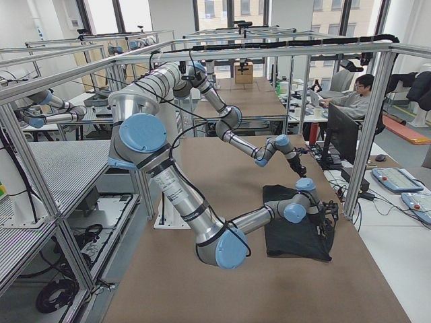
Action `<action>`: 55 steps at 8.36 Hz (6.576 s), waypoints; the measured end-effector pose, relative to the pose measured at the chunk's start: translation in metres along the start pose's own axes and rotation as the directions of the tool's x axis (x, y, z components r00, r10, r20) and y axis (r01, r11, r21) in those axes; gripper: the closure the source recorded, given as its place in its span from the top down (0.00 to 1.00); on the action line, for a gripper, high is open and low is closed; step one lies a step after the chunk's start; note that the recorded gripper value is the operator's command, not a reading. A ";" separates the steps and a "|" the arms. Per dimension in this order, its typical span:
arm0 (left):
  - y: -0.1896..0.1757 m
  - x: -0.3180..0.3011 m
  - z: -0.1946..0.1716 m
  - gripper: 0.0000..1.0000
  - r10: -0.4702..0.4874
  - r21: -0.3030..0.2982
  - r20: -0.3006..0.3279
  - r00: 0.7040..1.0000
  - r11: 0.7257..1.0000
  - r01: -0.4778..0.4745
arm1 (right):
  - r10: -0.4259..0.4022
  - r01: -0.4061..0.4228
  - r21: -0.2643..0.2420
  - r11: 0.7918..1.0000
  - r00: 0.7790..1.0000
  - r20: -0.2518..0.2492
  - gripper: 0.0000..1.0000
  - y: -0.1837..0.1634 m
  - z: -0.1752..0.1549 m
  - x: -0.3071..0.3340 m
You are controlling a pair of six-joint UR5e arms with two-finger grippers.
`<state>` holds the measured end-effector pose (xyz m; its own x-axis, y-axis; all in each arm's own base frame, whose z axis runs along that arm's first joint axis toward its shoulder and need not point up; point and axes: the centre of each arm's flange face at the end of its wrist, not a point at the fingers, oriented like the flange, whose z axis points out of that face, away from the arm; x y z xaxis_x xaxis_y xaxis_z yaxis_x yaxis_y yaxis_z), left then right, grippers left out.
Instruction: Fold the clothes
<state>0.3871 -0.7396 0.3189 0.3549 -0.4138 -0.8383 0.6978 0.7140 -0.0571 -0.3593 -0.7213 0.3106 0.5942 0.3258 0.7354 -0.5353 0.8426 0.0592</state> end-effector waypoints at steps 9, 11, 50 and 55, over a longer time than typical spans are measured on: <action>0.006 -0.010 0.008 0.96 -0.072 0.032 0.002 0.997 0.997 0.071 | 0.191 -0.173 -0.133 0.976 0.972 0.137 0.68 0.190 -0.015 0.093; 0.004 -0.014 0.011 0.96 -0.100 0.061 0.011 0.995 0.993 0.099 | 0.171 -0.155 -0.117 0.981 0.975 0.143 0.51 0.230 0.002 0.101; 0.230 -0.114 -0.072 0.00 0.069 -0.161 0.017 0.997 0.985 -0.066 | 0.097 -0.077 -0.102 0.992 0.973 0.209 0.95 0.424 -0.177 0.067; 0.124 -0.028 -0.034 0.00 0.090 -0.109 0.027 0.996 0.990 -0.087 | 0.109 -0.093 -0.082 0.992 0.971 0.215 0.95 0.409 -0.179 0.063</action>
<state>0.4429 -0.6208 0.3167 0.4331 -0.3626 -0.8252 0.5921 0.8048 -0.0429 -0.4332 -0.2795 0.2602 0.3892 0.3160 0.8653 -0.5376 0.8407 -0.0653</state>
